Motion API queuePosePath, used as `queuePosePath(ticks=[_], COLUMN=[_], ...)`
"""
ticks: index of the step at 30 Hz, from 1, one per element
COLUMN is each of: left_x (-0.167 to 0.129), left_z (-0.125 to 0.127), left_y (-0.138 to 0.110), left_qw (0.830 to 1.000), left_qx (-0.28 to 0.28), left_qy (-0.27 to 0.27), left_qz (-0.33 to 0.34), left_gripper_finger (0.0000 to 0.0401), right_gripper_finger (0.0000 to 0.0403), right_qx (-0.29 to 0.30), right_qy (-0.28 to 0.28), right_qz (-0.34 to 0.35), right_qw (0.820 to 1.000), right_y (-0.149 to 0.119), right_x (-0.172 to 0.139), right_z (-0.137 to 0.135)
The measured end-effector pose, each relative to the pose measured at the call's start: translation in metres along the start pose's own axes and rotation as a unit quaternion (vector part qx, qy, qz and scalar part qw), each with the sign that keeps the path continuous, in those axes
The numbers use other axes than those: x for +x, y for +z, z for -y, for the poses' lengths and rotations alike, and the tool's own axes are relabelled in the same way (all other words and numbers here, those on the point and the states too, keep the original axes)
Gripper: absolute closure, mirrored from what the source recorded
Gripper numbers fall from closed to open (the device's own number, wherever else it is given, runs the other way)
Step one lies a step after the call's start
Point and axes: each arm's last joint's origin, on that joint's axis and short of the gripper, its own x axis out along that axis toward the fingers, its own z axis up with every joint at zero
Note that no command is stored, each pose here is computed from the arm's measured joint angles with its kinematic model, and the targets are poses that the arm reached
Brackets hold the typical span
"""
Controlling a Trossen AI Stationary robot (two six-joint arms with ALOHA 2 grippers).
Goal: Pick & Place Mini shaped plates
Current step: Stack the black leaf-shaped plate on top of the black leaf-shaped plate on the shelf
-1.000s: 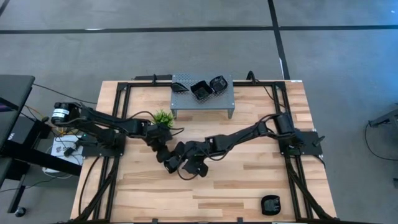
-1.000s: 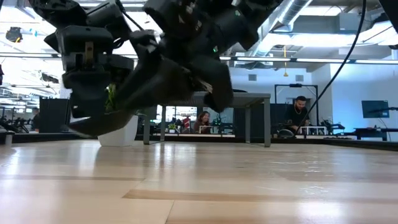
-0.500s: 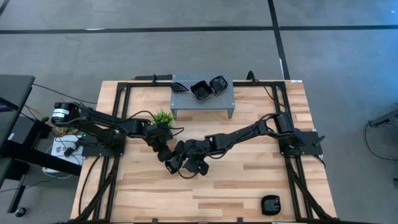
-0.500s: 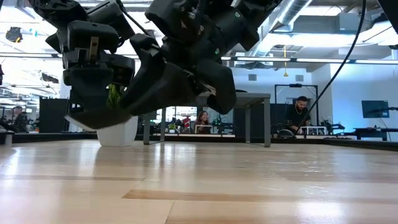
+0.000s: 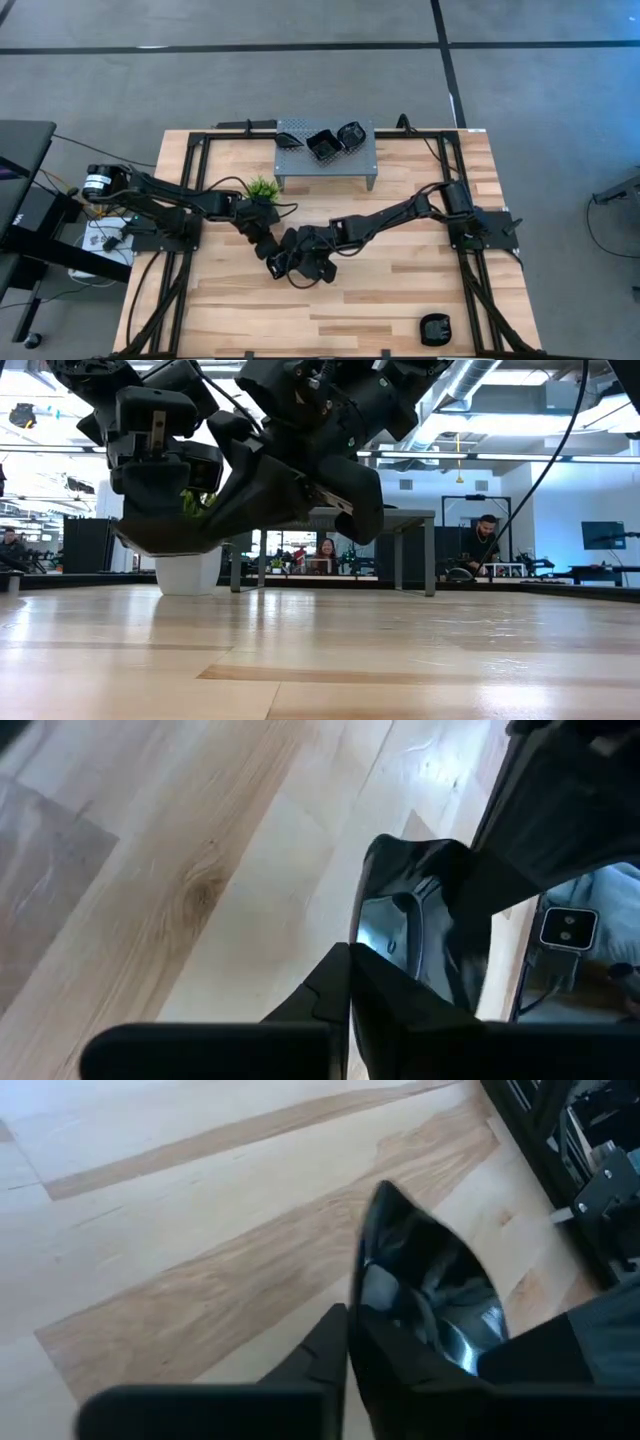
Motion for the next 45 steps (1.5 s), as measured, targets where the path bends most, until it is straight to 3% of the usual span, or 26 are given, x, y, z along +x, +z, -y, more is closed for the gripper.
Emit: queuePosePath(ticks=[3, 6, 13, 19, 28, 34, 38, 41, 45], left_x=[0.000, 0.000, 0.001, -0.001, -0.001, -0.002, 0.000, 0.002, 0.006], left_z=[0.000, -0.001, -0.001, -0.003, -0.004, -0.002, 0.003, 0.009, 0.018], left_y=[0.001, 0.001, 0.003, 0.006, 0.009, 0.010, 0.009, 0.005, -0.003], left_qw=[1.000, 1.000, 0.999, 0.994, 0.987, 0.986, 0.986, 0.984, 0.980], left_qx=[0.001, 0.001, 0.003, 0.024, 0.060, 0.063, 0.073, 0.108, 0.155], left_qy=[0.008, 0.018, 0.032, 0.077, 0.108, 0.101, 0.092, 0.084, 0.073], left_qz=[0.009, 0.018, 0.036, 0.080, 0.106, 0.116, 0.121, 0.115, 0.104], left_gripper_finger=[0.0389, 0.0379, 0.0322, 0.0295, 0.0293, 0.0293, 0.0293, 0.0293, 0.0293], right_gripper_finger=[0.0398, 0.0389, 0.0399, 0.0400, 0.0401, 0.0401, 0.0400, 0.0401, 0.0402], right_qx=[0.000, 0.000, 0.003, 0.052, 0.148, 0.153, 0.139, 0.141, 0.172], right_qy=[0.000, -0.001, 0.000, 0.024, 0.059, 0.037, -0.056, -0.110, -0.125], right_qz=[0.001, -0.001, -0.004, -0.027, -0.067, -0.106, -0.154, -0.198, -0.237], right_qw=[1.000, 1.000, 1.000, 0.998, 0.985, 0.982, 0.977, 0.964, 0.948], right_y=[0.000, -0.001, -0.001, -0.005, -0.004, 0.032, 0.052, 0.050, 0.030], right_x=[0.000, 0.000, 0.000, -0.001, -0.011, -0.070, -0.128, -0.172, -0.225], right_z=[0.000, 0.000, 0.000, -0.005, -0.013, -0.011, -0.003, 0.007, 0.018])
